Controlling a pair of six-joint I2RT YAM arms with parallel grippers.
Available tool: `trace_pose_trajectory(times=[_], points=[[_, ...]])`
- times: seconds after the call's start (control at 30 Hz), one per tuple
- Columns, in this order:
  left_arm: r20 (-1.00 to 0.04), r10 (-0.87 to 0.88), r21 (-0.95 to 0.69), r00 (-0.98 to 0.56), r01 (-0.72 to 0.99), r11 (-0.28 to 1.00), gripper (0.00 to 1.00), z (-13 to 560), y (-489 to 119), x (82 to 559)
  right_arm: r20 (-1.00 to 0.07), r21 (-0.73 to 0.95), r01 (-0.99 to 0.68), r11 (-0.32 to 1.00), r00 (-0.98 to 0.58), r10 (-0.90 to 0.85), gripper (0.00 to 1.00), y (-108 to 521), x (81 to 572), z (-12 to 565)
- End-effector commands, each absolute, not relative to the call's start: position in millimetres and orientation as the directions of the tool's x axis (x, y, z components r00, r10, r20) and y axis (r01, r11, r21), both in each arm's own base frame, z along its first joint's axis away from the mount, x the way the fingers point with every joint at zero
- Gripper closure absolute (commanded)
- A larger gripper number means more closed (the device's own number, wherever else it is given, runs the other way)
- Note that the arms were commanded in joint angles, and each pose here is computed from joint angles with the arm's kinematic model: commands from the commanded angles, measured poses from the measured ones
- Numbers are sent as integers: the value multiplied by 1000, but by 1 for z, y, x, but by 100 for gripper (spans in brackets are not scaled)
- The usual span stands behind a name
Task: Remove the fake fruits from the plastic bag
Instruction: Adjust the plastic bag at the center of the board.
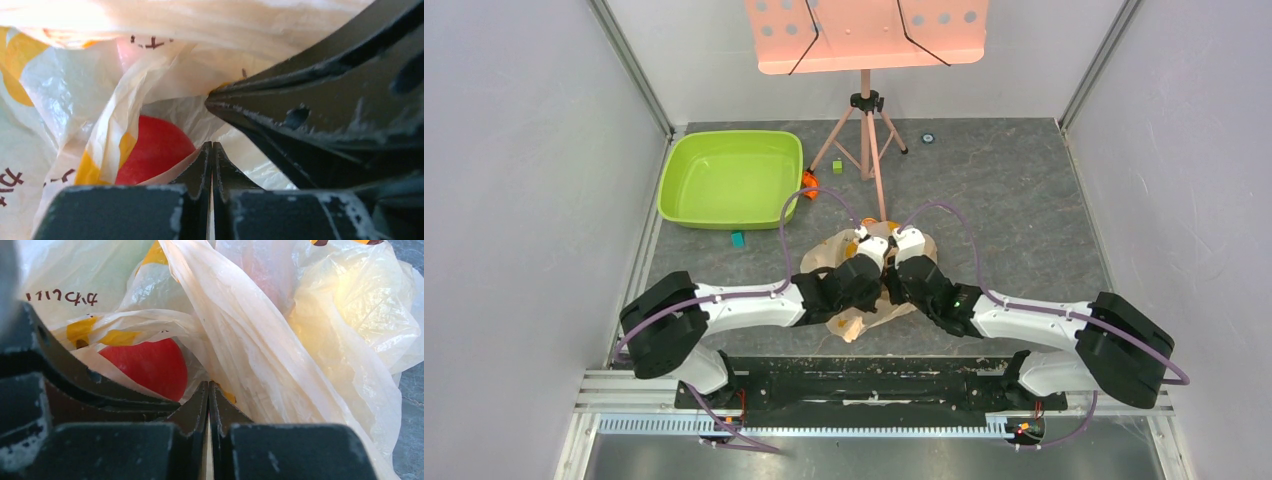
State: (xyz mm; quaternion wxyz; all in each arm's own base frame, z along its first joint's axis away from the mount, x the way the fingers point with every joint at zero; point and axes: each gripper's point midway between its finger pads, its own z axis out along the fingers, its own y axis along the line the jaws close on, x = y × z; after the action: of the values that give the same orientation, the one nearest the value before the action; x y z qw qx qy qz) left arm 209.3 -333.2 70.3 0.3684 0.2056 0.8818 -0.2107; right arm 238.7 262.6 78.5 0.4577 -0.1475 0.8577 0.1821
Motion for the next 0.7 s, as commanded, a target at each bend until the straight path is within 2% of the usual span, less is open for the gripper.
trace_pose_trajectory(times=[0.0,0.47,0.67], points=[[-738,234,-186,-634,523,832,98,66,-326,193,-853,206,-393,896,-521,-32,98,260,242,86],[-746,167,-188,-644,445,876,98,52,-287,167,-842,220,-397,891,-538,-32,93,252,232,74],[-745,114,-179,-657,362,915,98,39,-256,165,-847,239,-473,848,-529,-56,86,256,219,67]])
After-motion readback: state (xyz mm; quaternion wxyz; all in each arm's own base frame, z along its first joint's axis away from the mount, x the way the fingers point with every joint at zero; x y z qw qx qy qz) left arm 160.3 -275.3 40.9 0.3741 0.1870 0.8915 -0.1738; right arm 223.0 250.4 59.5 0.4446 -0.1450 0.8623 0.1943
